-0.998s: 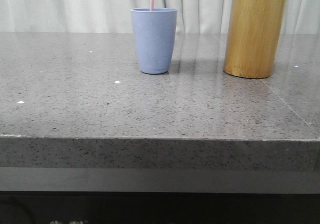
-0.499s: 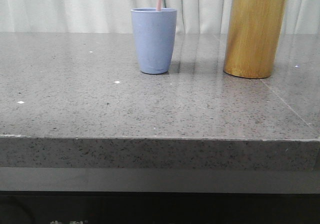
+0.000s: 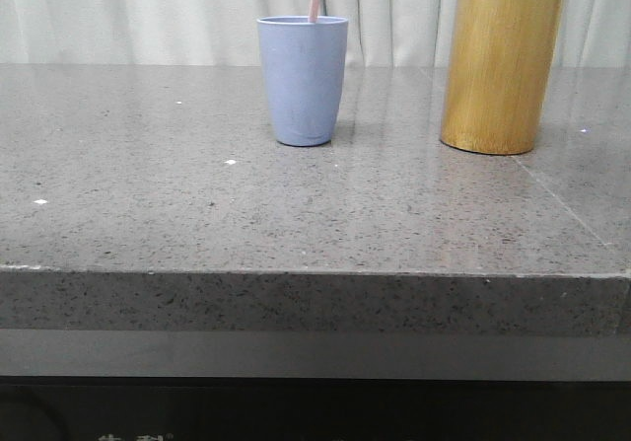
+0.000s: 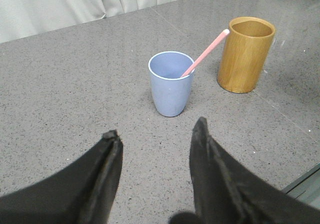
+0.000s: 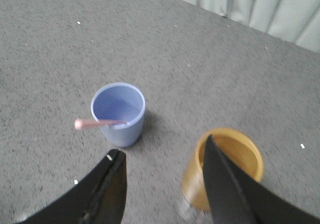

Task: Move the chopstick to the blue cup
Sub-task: 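Open the right gripper to release the chopstick into the cup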

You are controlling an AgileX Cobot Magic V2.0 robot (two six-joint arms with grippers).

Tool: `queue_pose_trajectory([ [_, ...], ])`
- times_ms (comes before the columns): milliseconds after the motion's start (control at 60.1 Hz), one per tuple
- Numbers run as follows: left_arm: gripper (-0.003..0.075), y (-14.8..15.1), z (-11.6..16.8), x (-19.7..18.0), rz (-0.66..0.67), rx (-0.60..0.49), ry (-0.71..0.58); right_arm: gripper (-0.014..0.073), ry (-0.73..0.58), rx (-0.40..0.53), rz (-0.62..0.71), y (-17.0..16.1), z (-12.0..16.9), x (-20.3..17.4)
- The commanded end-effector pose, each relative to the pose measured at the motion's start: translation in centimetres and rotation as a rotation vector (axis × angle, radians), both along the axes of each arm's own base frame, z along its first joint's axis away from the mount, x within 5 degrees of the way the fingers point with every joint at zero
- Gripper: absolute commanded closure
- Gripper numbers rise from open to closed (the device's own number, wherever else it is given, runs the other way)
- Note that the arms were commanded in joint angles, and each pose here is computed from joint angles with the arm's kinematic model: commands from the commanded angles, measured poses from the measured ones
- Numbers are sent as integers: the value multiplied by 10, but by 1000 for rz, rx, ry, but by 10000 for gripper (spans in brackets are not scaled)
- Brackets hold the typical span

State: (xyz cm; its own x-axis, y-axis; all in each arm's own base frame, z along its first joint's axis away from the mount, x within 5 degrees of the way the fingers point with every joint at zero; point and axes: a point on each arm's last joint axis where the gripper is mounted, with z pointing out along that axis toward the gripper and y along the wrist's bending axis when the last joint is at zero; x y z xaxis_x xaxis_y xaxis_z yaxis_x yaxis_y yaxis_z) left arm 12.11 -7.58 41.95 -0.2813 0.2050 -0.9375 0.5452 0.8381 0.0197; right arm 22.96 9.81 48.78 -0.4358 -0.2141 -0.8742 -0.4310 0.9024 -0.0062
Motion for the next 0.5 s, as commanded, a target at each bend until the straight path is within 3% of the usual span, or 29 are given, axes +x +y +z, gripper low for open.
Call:
queue_pose_trajectory([
  [0,408,0,15,-2,-1,-65,-83,211,-133,54,-39,-20,8,-31],
  [250,407,0,15,-2,-1,-65,-83,211,-148,99,-142,-56,-35,-94],
  [482,408,0,15,-2,-1,-65,-83,211,-159,105,-145,-70,-78,-144],
])
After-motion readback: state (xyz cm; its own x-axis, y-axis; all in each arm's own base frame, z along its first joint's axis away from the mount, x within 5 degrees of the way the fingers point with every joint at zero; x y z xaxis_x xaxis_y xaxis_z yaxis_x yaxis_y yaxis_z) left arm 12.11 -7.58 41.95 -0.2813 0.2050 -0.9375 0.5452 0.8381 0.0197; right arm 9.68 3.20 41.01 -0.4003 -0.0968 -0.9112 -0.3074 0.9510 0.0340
